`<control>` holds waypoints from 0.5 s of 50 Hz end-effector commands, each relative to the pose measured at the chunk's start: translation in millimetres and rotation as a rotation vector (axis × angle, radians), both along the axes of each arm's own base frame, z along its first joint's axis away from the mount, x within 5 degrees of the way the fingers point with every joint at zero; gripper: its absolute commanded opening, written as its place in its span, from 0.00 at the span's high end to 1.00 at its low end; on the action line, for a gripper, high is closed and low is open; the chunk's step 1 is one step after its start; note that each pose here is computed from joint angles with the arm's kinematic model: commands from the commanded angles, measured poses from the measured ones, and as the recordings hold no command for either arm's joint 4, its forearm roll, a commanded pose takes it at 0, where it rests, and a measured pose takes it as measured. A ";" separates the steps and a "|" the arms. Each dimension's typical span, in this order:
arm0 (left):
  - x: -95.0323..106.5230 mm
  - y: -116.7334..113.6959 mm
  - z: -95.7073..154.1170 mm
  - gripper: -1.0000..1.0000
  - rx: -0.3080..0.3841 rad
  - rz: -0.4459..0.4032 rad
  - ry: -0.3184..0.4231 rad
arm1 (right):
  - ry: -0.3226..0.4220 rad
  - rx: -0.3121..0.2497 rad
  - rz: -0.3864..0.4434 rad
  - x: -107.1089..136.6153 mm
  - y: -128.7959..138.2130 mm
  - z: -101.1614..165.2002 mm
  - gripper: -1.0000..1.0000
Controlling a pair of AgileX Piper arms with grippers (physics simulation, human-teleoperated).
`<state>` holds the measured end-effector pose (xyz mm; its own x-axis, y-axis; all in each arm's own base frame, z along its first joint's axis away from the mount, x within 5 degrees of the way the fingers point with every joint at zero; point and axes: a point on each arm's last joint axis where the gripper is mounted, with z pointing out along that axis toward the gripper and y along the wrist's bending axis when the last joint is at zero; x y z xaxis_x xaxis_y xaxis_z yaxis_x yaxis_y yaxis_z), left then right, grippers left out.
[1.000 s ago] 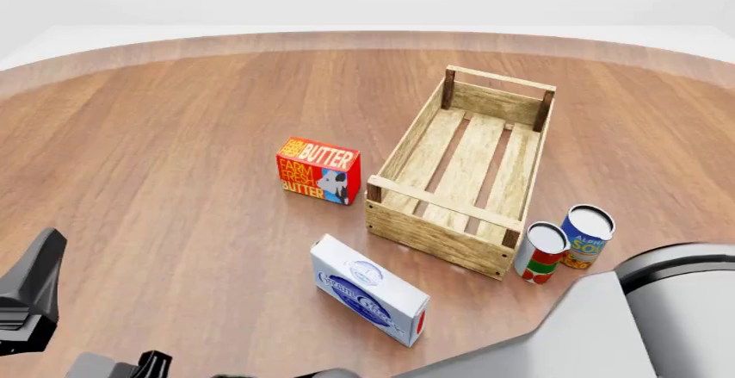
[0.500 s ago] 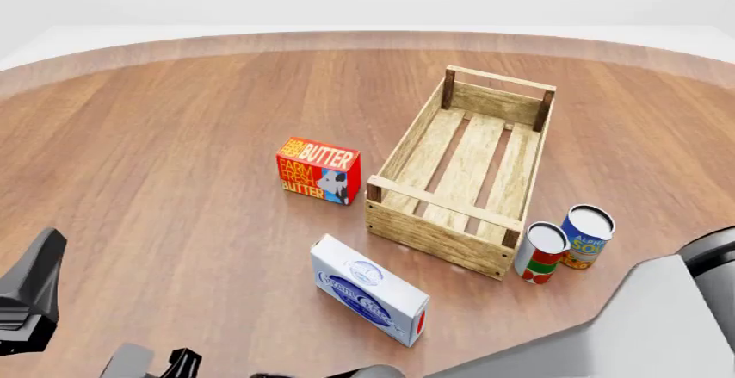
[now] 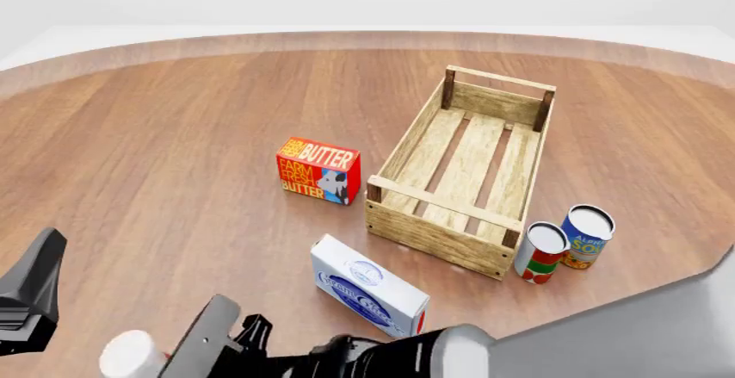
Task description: Pick up the ketchup, and put it in the wooden tray.
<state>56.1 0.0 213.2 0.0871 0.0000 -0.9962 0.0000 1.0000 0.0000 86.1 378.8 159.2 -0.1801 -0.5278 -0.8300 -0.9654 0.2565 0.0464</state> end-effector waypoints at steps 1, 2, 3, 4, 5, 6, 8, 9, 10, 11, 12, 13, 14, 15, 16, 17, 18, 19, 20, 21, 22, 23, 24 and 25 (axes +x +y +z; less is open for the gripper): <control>0.0 0.0 0.0 0.00 0.000 0.000 0.000 | 0.029 0.032 -0.113 26.3 -37.5 22.4 1.00; 0.0 0.0 0.0 0.00 0.000 0.000 0.000 | 0.029 0.032 -0.113 26.3 -37.5 22.5 1.00; 0.0 0.0 0.0 0.00 0.000 0.000 0.000 | 0.033 0.028 -0.129 30.5 -41.2 25.7 1.00; 0.0 0.0 0.0 0.00 0.000 0.000 0.000 | 0.032 0.030 -0.138 32.9 -43.9 29.5 1.00; 0.0 0.0 0.0 0.00 0.000 0.000 0.000 | 0.035 0.034 -0.145 33.5 -46.5 35.6 1.00; 0.0 0.0 0.0 0.00 0.000 0.000 0.000 | 0.036 0.033 -0.157 37.1 -48.4 39.3 1.00; 0.0 0.0 0.0 0.00 0.000 0.000 0.000 | 0.013 0.014 -0.169 47.7 -50.2 48.2 1.00; 0.0 0.0 0.0 0.00 0.000 0.000 0.000 | 0.010 0.020 -0.167 47.2 -50.4 53.7 1.00; 0.0 0.0 0.0 0.00 0.000 0.000 0.000 | 0.015 0.029 -0.168 45.8 -50.6 59.5 1.00; 0.0 0.0 0.0 0.00 0.000 0.000 0.000 | 0.010 0.039 -0.173 47.4 -51.9 67.4 1.00; 0.0 0.0 0.0 0.00 0.000 0.000 0.000 | 0.001 0.034 -0.176 50.8 -52.4 70.1 1.00; 0.0 0.0 0.0 0.00 0.000 0.000 0.000 | -0.004 0.033 -0.181 53.6 -53.0 73.3 1.00; 0.0 0.0 0.0 0.00 0.000 0.000 0.000 | -0.004 0.033 -0.181 53.6 -53.0 73.3 1.00; 0.0 0.0 0.0 0.00 0.000 0.000 0.000 | -0.005 0.039 -0.187 55.4 -53.7 78.5 1.00; 0.0 0.0 0.0 0.00 0.000 0.000 0.000 | -0.007 0.043 -0.201 60.0 -55.6 82.6 1.00; 0.0 0.0 0.0 0.00 0.000 0.000 0.000 | -0.015 0.042 -0.209 64.8 -56.6 87.4 1.00; 0.0 0.0 0.0 0.00 0.000 0.000 0.000 | -0.016 0.046 -0.208 64.6 -56.2 91.7 1.00; 0.0 0.0 0.0 0.00 0.000 0.000 0.000 | -0.018 0.050 -0.212 66.2 -56.4 95.7 1.00; 0.0 0.0 0.0 0.00 0.000 0.000 0.000 | -0.020 0.058 -0.218 68.3 -56.3 102.4 1.00; 0.0 0.0 0.0 0.00 0.000 0.000 0.000 | -0.018 0.070 -0.220 67.8 -56.4 108.0 1.00; 0.0 0.0 0.0 0.00 0.000 0.000 0.000 | -0.020 0.069 -0.227 71.0 -55.9 111.4 1.00; 0.0 0.0 0.0 0.00 0.000 0.000 0.000 | -0.031 0.065 -0.236 77.4 -55.9 115.8 1.00; 0.0 0.0 0.0 0.00 0.000 0.000 0.000 | -0.031 0.065 -0.236 77.4 -55.9 115.8 1.00; 0.0 0.0 0.0 0.00 0.000 0.000 0.000 | -0.031 0.071 -0.245 81.2 -54.9 121.8 1.00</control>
<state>56.1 0.0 213.2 0.0871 0.0000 -0.9962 0.0000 1.0000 0.0000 146.1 331.1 240.5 -0.2866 -0.4426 -0.8497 -0.8940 0.4424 0.0711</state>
